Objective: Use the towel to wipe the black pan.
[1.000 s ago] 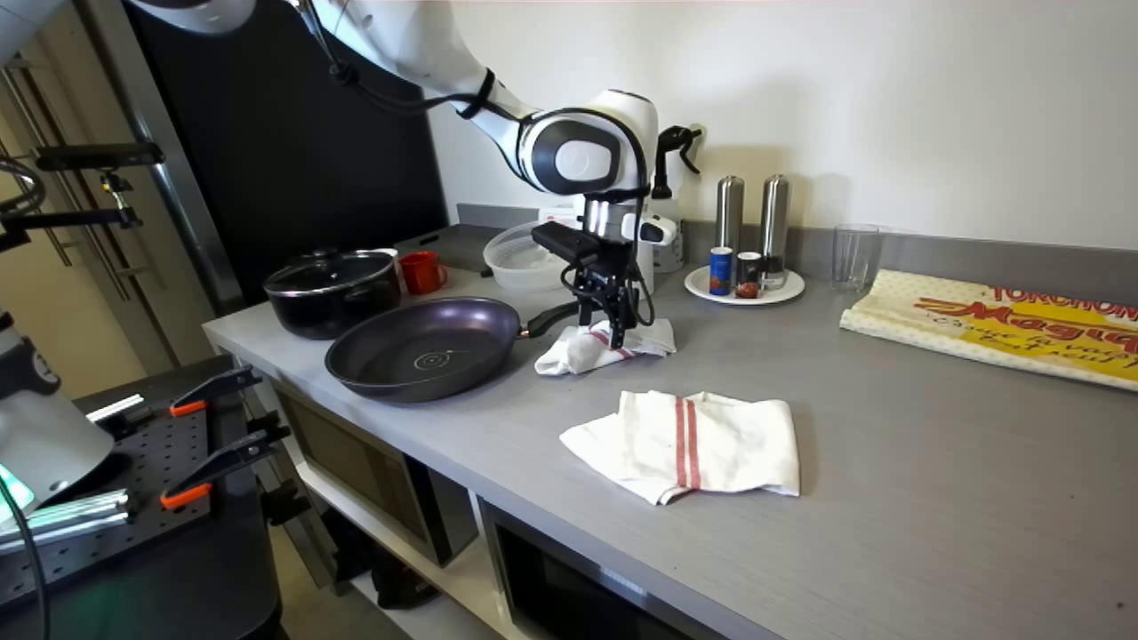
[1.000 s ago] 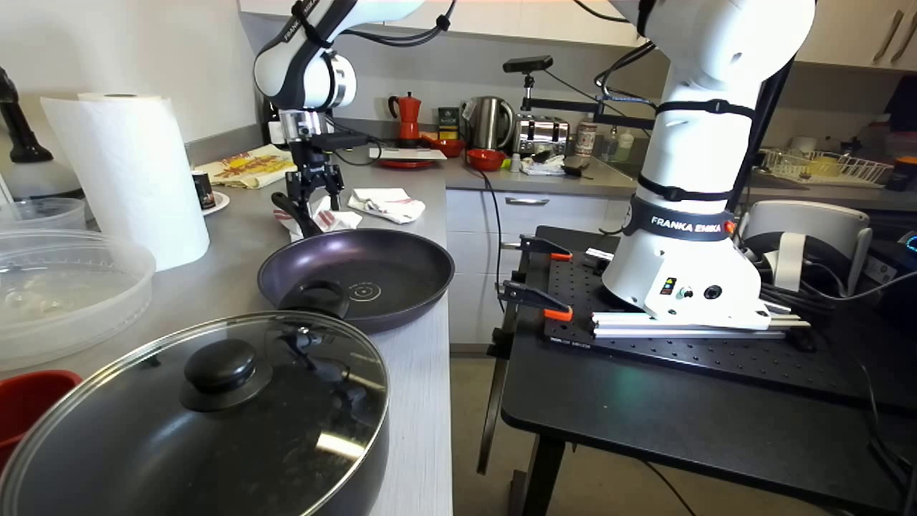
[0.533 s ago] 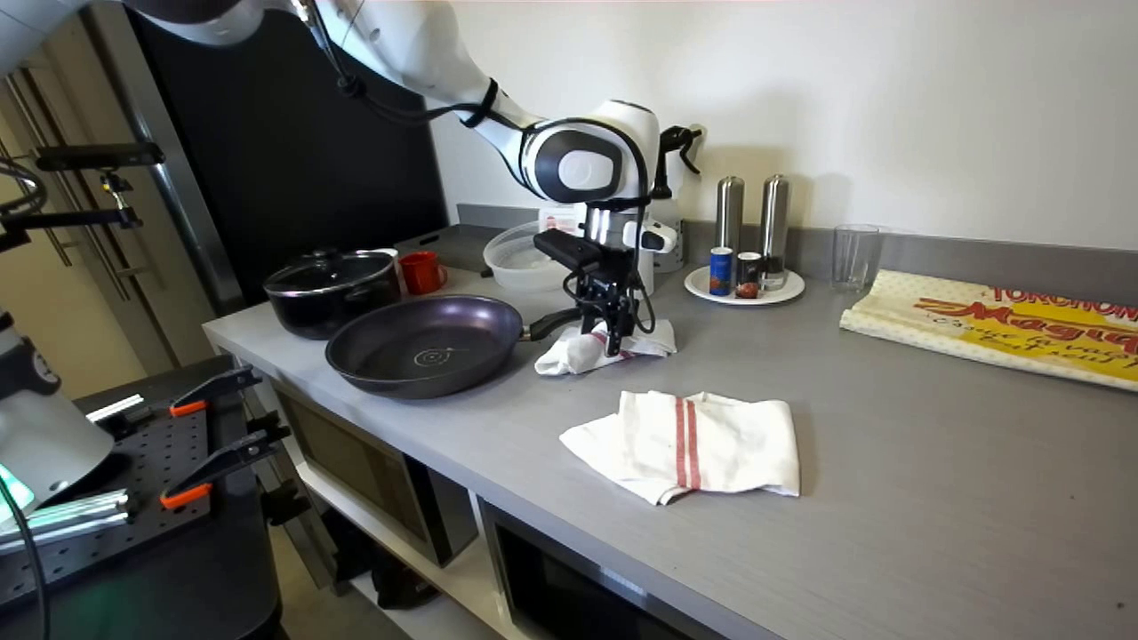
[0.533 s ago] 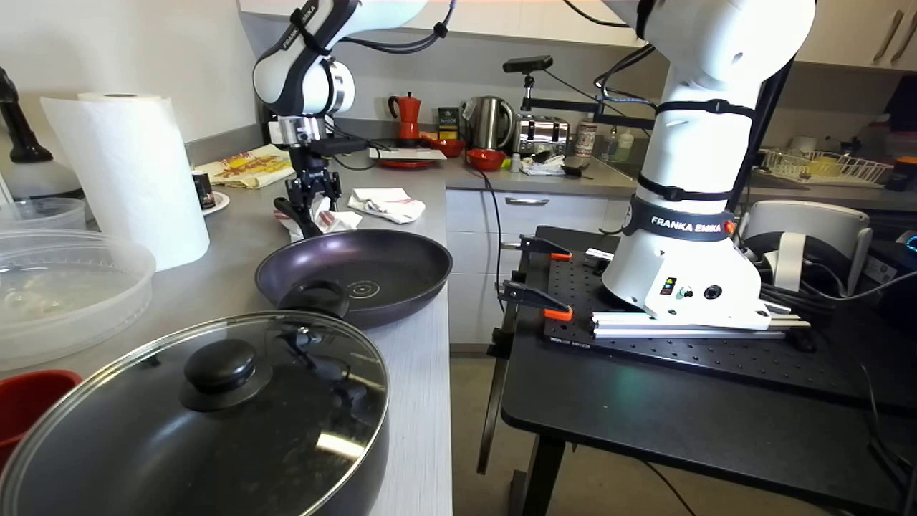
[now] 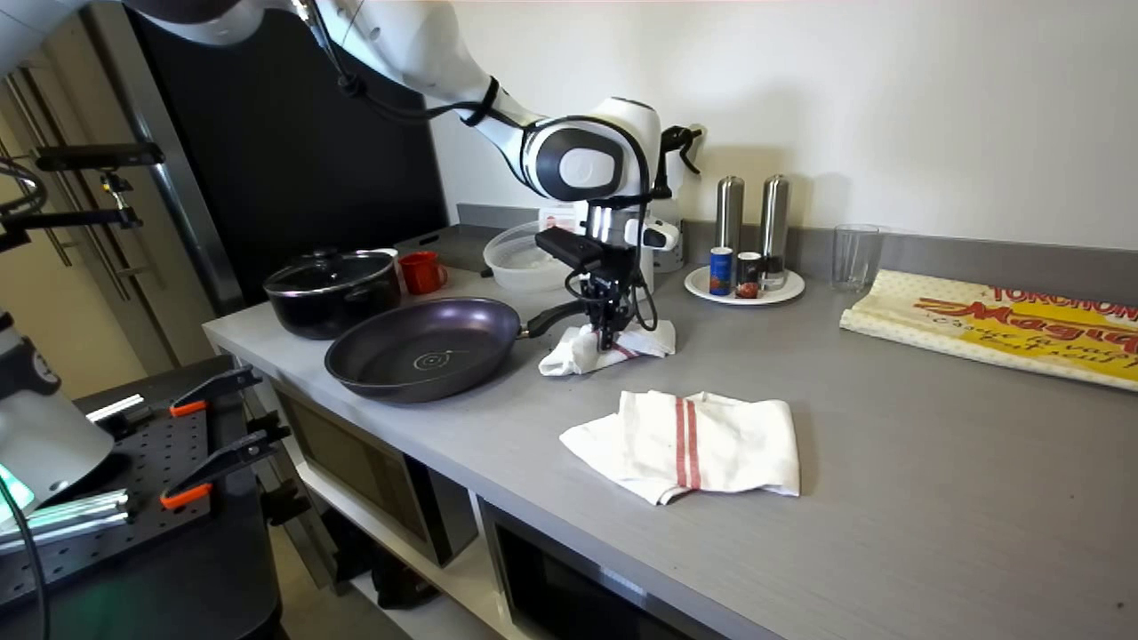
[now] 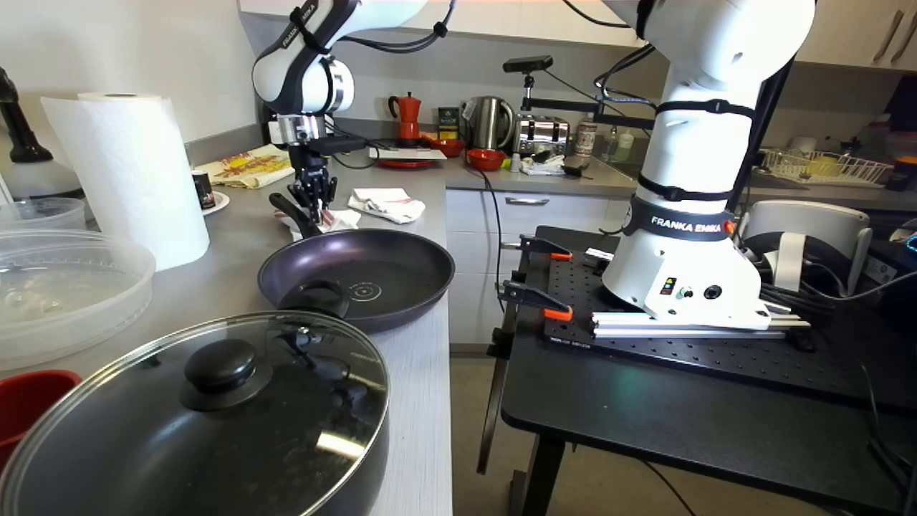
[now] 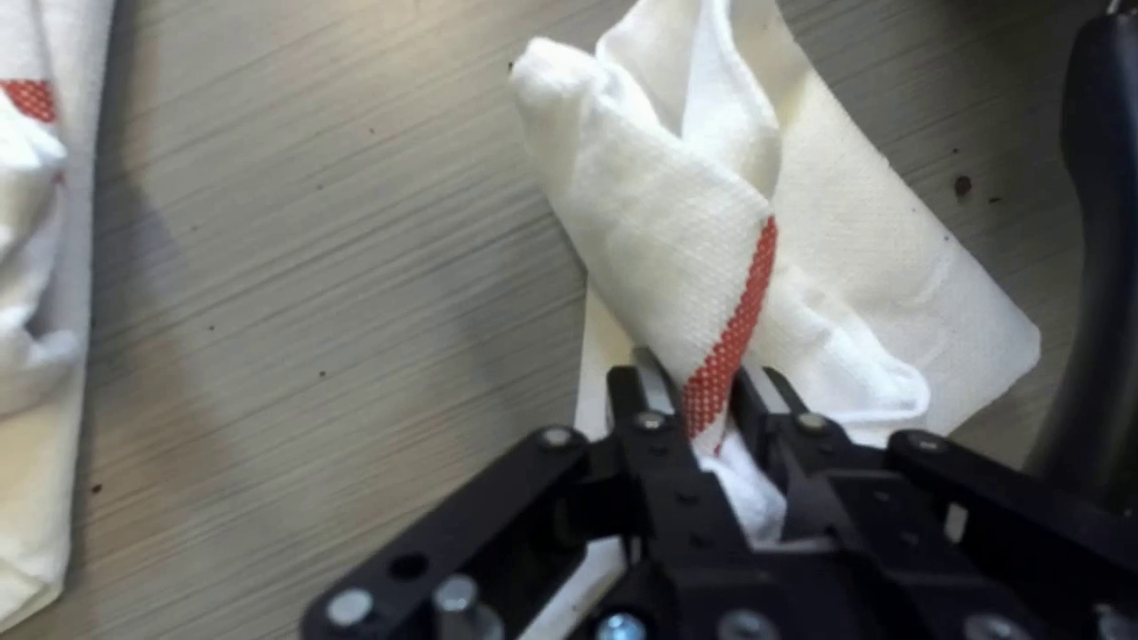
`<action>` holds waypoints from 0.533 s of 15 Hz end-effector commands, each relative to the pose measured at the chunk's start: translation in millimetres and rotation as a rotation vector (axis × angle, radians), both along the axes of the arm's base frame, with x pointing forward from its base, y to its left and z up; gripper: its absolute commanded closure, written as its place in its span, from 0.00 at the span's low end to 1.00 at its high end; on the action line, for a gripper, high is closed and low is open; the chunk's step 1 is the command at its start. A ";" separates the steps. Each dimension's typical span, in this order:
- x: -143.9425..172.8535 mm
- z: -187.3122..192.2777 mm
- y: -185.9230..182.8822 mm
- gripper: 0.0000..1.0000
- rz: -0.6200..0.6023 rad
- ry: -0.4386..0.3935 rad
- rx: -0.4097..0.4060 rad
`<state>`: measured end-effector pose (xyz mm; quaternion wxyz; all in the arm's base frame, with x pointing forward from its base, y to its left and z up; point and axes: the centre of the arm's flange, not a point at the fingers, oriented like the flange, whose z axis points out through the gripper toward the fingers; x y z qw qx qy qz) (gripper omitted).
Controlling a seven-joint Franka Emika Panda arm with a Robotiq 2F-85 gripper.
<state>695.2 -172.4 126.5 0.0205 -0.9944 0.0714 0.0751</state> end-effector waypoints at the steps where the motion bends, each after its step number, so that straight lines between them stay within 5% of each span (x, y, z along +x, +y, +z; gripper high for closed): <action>1: 5.0 5.0 -0.9 1.00 -0.018 -0.021 0.002; 8: -10.6 49.0 -22.9 0.97 -0.050 -0.108 0.005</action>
